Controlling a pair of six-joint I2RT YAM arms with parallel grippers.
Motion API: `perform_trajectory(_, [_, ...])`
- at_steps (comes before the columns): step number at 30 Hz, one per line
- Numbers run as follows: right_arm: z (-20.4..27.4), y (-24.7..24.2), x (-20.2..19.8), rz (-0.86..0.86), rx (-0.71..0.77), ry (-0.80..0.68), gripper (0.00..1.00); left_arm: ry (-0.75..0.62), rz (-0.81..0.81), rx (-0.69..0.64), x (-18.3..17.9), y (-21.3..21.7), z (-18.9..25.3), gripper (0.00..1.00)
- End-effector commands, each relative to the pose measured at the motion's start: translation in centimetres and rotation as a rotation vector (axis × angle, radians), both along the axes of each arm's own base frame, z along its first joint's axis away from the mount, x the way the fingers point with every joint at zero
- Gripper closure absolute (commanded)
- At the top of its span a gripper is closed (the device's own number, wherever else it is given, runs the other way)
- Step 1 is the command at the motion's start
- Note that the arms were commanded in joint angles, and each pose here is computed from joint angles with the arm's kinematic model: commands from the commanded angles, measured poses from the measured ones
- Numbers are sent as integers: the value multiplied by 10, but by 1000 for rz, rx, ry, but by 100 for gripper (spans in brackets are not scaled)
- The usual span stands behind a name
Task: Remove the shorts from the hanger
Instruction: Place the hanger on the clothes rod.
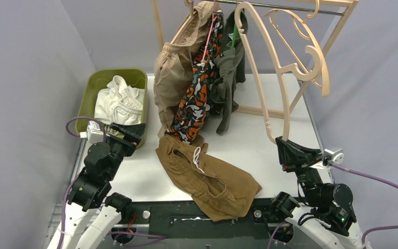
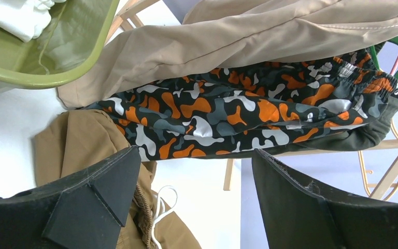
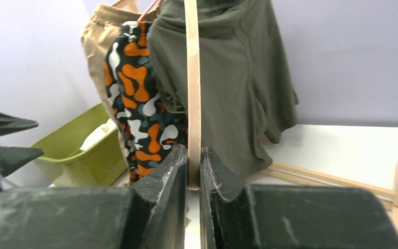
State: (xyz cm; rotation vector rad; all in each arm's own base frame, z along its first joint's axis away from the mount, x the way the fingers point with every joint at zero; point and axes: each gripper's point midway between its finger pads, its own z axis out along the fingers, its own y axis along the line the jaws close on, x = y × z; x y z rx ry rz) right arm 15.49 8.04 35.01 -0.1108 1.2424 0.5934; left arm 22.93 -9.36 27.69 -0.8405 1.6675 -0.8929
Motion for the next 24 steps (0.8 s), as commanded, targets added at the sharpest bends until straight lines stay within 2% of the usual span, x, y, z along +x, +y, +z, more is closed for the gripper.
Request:
perform_trajectory(1, [23,-33,-12,-83,73,-27,100,-53,-21,-42,4,-6,15,21])
perform_trajectory(11, [-9,-53,-13,-158,56,127,100,-47,-51,-70,10,-16,1,21])
perform_trajectory(24, [-19,-49,22,-329,34,368,100,-40,-86,-50,13,-23,2,21])
